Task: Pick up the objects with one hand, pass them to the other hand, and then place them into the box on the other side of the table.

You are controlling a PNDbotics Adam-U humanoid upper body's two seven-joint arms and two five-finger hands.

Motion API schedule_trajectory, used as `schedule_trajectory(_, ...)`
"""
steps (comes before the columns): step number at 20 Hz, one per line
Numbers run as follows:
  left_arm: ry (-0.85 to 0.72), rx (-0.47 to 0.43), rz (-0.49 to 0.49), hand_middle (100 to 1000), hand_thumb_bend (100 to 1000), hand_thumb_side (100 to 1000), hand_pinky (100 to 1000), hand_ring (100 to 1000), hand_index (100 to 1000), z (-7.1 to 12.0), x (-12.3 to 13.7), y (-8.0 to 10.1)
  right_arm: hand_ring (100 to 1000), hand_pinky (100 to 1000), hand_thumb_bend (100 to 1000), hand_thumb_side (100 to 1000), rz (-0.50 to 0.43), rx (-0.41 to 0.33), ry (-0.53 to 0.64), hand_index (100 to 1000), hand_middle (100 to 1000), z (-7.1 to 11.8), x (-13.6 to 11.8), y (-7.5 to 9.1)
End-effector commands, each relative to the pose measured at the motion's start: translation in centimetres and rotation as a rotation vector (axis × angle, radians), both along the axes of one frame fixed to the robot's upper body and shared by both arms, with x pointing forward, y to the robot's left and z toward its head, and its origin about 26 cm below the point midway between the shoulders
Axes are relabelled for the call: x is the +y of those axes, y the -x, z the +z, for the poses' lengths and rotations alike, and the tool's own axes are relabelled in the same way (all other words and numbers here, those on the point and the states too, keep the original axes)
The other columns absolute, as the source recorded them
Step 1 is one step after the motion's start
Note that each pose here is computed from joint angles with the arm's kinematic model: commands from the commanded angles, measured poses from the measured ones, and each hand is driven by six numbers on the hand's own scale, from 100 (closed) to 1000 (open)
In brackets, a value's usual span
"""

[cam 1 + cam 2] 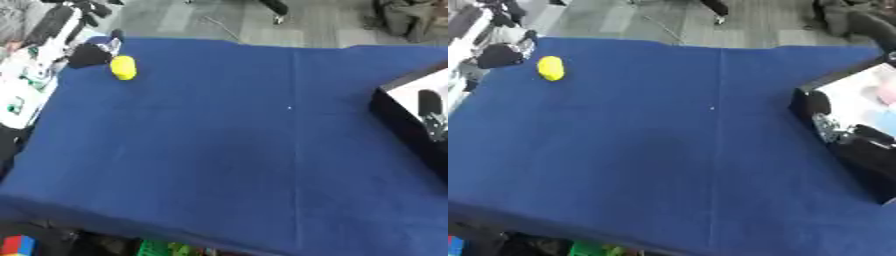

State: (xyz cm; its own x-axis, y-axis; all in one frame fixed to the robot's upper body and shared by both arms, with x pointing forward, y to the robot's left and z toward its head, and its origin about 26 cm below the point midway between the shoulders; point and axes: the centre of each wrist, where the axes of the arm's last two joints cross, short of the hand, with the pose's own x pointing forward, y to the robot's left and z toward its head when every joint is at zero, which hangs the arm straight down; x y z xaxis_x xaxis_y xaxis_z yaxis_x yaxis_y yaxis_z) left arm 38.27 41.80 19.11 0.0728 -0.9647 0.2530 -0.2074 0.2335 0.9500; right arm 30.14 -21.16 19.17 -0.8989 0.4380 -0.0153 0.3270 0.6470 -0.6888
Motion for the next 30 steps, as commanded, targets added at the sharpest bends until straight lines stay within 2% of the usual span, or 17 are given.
schedule_trajectory(1, -0.143, 0.073, 0.166, 740, 389, 375, 783, 726, 821, 0.6, 4.4, -0.6, 823, 832, 100, 160, 0.065, -0.002, -0.015, 966, 859, -0.1, 1.2, 0.6)
schedule_trajectory(2, -0.172, 0.084, 0.213, 738, 428, 302, 781, 726, 815, 0.4, 5.4, -0.8, 823, 832, 100, 165, 0.077, 0.007, -0.019, 967, 859, -0.4, 1.5, 0.7)
schedule_trajectory(4, -0.225, 0.097, 0.282, 737, 480, 221, 779, 728, 810, 0.1, 7.0, -0.9, 821, 831, 100, 165, 0.099, 0.017, -0.019, 968, 858, -0.8, 2.0, 0.9)
schedule_trajectory(6, -0.262, 0.099, 0.325, 734, 505, 198, 777, 728, 802, 0.0, 8.1, -0.7, 819, 830, 100, 165, 0.115, 0.018, -0.017, 969, 856, -1.1, 2.3, 1.0)
schedule_trajectory(10, -0.31, 0.071, 0.377, 708, 515, 208, 768, 711, 773, 0.4, 9.3, -0.2, 816, 829, 100, 169, 0.146, 0.017, -0.012, 970, 853, -1.4, 2.9, 1.2)
schedule_trajectory(15, -0.321, 0.005, 0.418, 681, 505, 201, 759, 688, 748, 0.8, 9.7, 0.0, 813, 827, 100, 178, 0.15, 0.013, -0.014, 973, 849, -1.7, 3.0, 1.3)
schedule_trajectory(22, -0.355, -0.069, 0.502, 707, 527, 204, 759, 701, 772, 0.9, 9.9, 0.1, 810, 826, 100, 190, 0.14, 0.002, -0.028, 977, 847, -1.9, 2.9, 1.3)
schedule_trajectory(30, -0.394, -0.065, 0.646, 686, 494, 221, 743, 681, 759, 0.1, 10.9, 0.6, 809, 826, 100, 207, 0.121, 0.0, -0.043, 983, 846, -2.2, 2.6, 1.4)
